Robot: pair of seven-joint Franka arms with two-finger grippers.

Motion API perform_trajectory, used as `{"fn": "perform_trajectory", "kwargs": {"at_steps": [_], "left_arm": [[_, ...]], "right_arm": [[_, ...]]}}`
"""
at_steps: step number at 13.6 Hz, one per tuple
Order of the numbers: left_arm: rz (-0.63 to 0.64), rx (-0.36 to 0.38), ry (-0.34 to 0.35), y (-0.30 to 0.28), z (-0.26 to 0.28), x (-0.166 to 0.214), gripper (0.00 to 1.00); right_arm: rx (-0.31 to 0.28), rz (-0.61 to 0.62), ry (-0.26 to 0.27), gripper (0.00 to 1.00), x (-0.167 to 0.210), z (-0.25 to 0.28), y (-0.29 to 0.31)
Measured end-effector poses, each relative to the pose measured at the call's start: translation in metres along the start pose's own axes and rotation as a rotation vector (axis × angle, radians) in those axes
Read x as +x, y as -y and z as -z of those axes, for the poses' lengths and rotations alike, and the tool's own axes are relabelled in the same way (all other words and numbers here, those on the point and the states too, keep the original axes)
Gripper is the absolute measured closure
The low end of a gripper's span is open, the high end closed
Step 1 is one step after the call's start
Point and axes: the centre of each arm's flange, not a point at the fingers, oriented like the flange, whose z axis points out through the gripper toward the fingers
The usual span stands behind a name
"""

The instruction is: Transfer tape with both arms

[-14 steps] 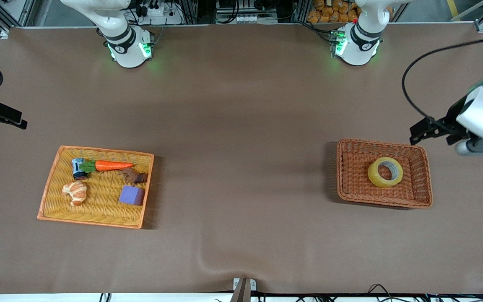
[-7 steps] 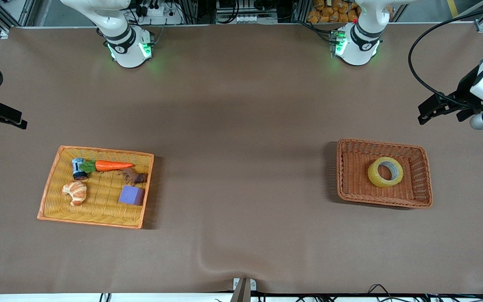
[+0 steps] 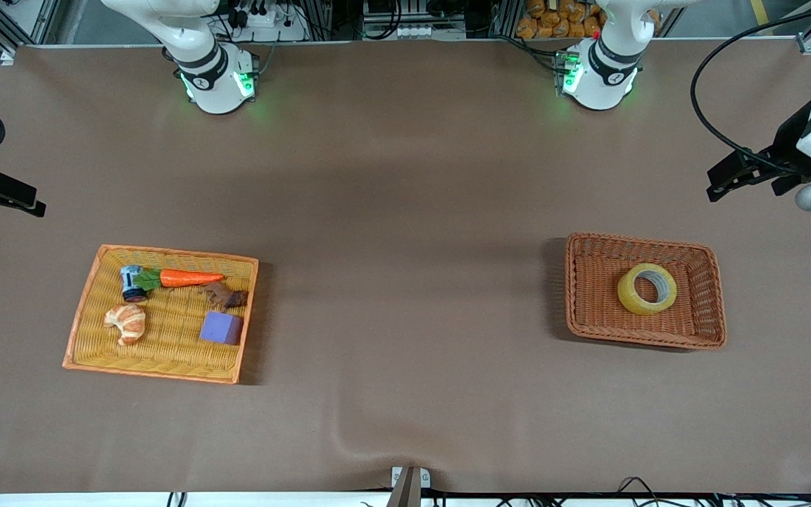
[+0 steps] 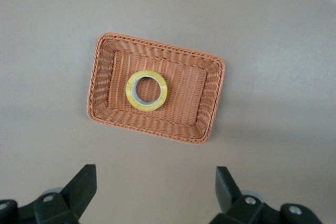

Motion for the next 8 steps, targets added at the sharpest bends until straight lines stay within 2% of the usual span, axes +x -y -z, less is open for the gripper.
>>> {"fn": "perform_trajectory", "kwargs": {"at_steps": [8], "left_arm": [[0.004, 0.003, 0.011, 0.0027, 0.0028, -0.0023, 0.00]], "right_arm": [[0.000, -0.002, 0.000, 0.00, -0.0001, 0.0000, -0.0013]]}}
